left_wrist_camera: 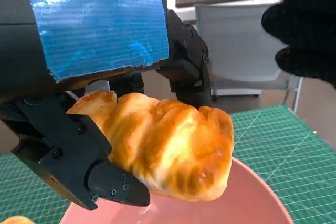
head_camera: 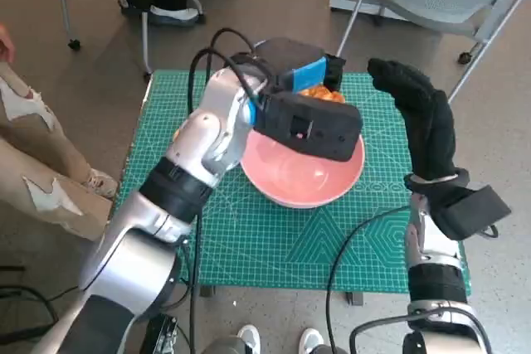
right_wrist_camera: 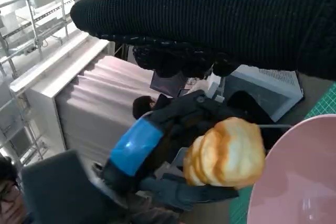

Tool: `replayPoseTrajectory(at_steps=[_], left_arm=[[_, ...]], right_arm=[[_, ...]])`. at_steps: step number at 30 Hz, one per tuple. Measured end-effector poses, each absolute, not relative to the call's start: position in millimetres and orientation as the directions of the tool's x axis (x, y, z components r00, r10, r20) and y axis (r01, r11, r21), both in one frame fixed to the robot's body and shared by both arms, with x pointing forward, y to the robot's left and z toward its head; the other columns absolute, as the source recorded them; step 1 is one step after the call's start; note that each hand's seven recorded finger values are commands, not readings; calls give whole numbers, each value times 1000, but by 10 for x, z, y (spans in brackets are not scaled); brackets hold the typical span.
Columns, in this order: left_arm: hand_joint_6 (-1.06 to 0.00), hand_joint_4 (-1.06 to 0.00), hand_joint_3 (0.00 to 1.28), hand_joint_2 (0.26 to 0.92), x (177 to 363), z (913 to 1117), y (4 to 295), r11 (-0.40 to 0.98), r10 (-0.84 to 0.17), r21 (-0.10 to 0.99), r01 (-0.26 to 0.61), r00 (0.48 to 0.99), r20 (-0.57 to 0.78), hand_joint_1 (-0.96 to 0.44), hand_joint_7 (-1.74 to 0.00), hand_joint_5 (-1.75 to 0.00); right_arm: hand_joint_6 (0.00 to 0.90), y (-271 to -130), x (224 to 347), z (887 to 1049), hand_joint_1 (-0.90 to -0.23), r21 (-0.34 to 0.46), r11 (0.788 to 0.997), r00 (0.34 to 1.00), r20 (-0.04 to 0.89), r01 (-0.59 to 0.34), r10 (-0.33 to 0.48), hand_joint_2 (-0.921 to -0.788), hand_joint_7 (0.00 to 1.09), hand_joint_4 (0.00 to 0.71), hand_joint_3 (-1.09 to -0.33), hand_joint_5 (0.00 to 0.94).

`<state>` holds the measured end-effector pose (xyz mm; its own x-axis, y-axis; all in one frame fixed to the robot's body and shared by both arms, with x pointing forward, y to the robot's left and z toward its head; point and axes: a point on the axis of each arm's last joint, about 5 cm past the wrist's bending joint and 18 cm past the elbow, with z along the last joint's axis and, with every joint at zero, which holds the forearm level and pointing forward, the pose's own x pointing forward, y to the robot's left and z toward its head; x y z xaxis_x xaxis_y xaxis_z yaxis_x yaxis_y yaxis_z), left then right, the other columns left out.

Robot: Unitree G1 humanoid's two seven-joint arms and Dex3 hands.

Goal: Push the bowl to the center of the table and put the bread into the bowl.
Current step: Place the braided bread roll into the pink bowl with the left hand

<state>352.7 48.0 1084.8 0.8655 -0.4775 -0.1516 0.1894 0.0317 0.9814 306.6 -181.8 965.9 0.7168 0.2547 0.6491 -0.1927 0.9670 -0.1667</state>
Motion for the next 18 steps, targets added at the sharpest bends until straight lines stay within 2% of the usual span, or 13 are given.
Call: replayPoseTrajectory(at_steps=[4, 7, 8, 9, 11, 13, 14, 15, 16, 18], left_arm=[[-599, -544, 459, 757, 3546, 10818, 466, 37, -482, 982, 185, 864, -144, 5, -1080, -1532], [-596, -559, 388, 794, 3560, 10791, 462, 48, -489, 981, 187, 861, -141, 5, -1063, -1506], [-567, -544, 332, 831, 3565, 10780, 461, 55, -491, 980, 192, 860, -141, 3, -1153, -1445], [-501, -572, 316, 831, 3571, 10771, 463, 61, -491, 978, 198, 859, -143, 136, -958, -1403], [-447, -608, 366, 793, 3582, 10755, 473, 73, -488, 975, 211, 860, -150, 278, -581, -1363], [-395, -620, 382, 779, 3593, 10739, 486, 88, -482, 969, 229, 862, -160, 325, -378, -1349], [-382, -622, 384, 778, 3598, 10734, 494, 97, -478, 964, 246, 861, -171, 335, -329, -1345], [-342, -534, 344, 750, 3603, 10730, 501, 102, -475, 960, 262, 861, -184, 185, -234, -1185], [-331, -508, 314, 747, 3605, 10729, 505, 101, -472, 956, 276, 859, -198, 131, -194, -1118], [-278, -238, 220, 750, 3609, 10729, 509, 87, -466, 948, 306, 854, -232, -60, -82, -509]], right_arm=[[3, -1820, 3061, 9648, -671, -163, 968, 721, 647, -189, 250, -921, 453, 169, -846, 2], [4, -1819, 3061, 9646, -672, -161, 969, 722, 646, -190, 249, -921, 453, 169, -845, 1], [4, -1818, 3061, 9645, -671, -161, 969, 723, 645, -190, 249, -921, 453, 169, -844, 1], [4, -1818, 3061, 9644, -671, -160, 969, 723, 645, -190, 248, -921, 453, 168, -842, 1], [5, -1816, 3062, 9643, -672, -159, 969, 724, 643, -191, 248, -921, 452, 168, -838, 1], [5, -1816, 3062, 9640, -673, -157, 969, 726, 642, -191, 247, -921, 452, 168, -835, 1], [5, -1816, 3061, 9639, -673, -156, 969, 727, 641, -192, 247, -921, 452, 168, -835, 1], [5, -1815, 3061, 9638, -673, -156, 969, 727, 641, -192, 247, -921, 452, 167, -834, 1], [5, -1814, 3060, 9636, -674, -155, 969, 727, 640, -192, 247, -921, 452, 167, -833, 0], [5, -1810, 3058, 9633, -674, -154, 969, 728, 640, -193, 246, -921, 452, 167, -833, 0]])
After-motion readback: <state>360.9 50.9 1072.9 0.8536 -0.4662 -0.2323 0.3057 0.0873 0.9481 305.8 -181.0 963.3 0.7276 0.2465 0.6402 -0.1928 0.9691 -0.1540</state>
